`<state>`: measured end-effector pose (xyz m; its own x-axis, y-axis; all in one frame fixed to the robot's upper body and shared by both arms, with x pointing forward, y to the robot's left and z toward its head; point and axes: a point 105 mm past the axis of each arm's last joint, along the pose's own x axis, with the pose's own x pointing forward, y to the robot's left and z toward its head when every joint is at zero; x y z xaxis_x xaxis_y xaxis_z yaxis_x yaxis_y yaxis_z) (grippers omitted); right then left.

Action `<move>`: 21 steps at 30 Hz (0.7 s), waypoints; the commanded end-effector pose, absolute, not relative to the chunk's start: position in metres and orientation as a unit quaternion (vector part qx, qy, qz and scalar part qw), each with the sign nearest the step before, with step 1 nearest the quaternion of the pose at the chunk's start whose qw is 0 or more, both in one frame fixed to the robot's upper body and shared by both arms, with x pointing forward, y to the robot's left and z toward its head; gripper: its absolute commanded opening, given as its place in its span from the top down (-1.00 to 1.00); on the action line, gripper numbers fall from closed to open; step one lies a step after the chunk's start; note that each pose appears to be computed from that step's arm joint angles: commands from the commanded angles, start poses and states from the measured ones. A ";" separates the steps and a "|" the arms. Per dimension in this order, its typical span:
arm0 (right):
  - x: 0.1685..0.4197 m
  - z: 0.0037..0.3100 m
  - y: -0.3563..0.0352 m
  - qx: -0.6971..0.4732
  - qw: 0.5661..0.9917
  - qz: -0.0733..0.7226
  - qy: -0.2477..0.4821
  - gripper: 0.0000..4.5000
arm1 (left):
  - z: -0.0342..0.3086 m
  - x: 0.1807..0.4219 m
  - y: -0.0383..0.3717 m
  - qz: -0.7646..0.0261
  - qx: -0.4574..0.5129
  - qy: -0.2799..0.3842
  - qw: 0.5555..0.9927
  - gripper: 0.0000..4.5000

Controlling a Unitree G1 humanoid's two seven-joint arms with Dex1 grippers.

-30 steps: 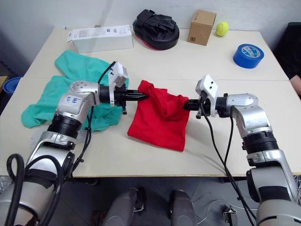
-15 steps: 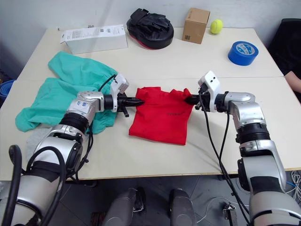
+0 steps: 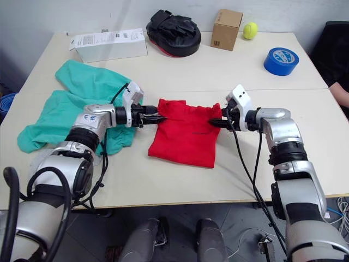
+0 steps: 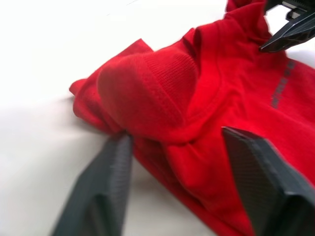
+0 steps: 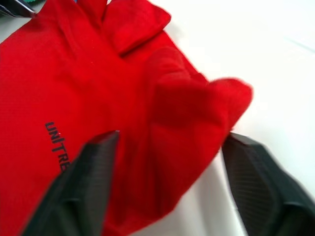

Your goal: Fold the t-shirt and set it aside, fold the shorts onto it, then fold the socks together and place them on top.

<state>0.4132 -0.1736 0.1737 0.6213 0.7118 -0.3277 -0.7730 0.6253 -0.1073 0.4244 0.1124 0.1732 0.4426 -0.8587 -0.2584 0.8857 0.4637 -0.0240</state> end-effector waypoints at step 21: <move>0.284 0.154 -0.116 -0.373 0.726 0.578 -0.028 -1.00 | 0.192 0.299 0.101 -0.694 0.205 0.064 0.687 -0.99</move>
